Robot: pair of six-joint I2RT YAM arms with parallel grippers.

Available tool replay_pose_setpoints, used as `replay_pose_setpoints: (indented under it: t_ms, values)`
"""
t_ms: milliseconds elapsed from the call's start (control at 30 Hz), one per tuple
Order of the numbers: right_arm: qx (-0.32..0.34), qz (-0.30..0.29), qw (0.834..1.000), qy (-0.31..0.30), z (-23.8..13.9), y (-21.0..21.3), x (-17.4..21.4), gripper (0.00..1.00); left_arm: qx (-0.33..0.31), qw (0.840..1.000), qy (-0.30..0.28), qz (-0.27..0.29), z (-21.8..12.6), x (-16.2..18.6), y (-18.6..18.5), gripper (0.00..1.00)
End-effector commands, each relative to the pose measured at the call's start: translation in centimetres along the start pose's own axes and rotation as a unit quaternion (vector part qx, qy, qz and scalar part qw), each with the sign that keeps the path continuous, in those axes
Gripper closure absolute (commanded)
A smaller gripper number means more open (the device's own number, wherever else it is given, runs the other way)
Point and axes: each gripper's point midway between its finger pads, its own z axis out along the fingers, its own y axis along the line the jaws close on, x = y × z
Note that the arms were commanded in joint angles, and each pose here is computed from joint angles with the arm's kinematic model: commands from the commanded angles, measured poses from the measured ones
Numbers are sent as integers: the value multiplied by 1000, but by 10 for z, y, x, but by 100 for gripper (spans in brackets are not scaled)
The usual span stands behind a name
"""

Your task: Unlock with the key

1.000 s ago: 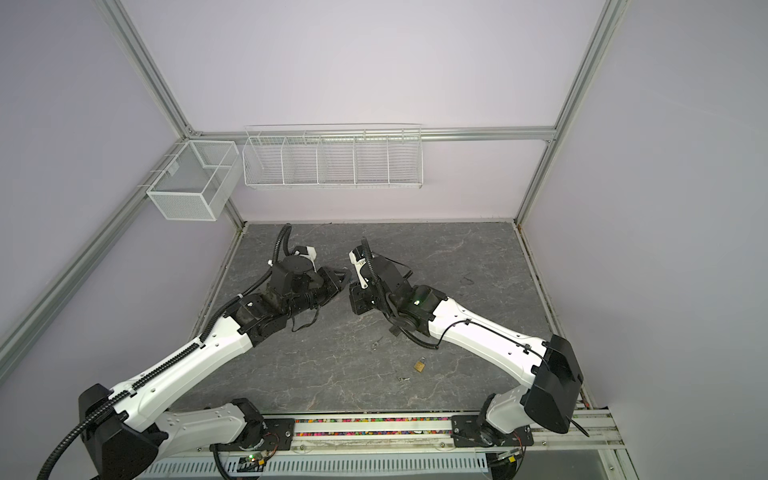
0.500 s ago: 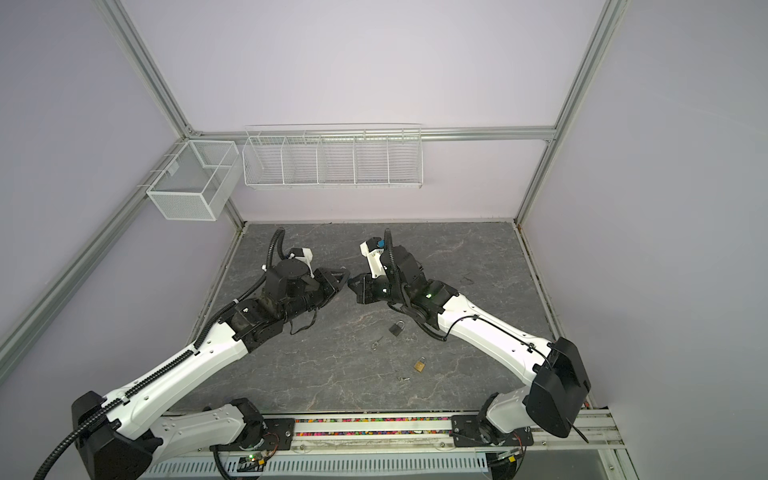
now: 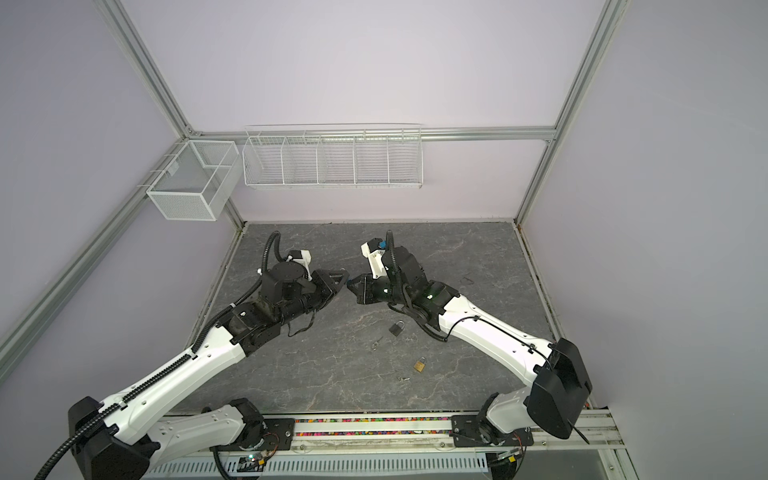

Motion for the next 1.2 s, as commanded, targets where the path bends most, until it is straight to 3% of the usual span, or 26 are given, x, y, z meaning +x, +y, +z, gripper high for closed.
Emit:
replay_pose_setpoints:
  t_ms: [0,400,600,867,1167]
  values:
    - [-42,-46,996,-70,-19,38,-40,91,-41,998,48,-12,1,22,24,100]
    - [16,-47,998,-25,-16,5,-9,65,-49,996,-28,-67,1,-14,28,100]
    - [4,-63,998,2,-9,7,14,69,-46,996,-32,-73,4,-17,23,100]
    - [33,-69,997,-1,7,-2,5,68,-45,996,-33,-71,3,-18,22,100]
    - [42,-74,996,10,20,-4,8,76,-44,996,-33,-68,1,-18,21,100]
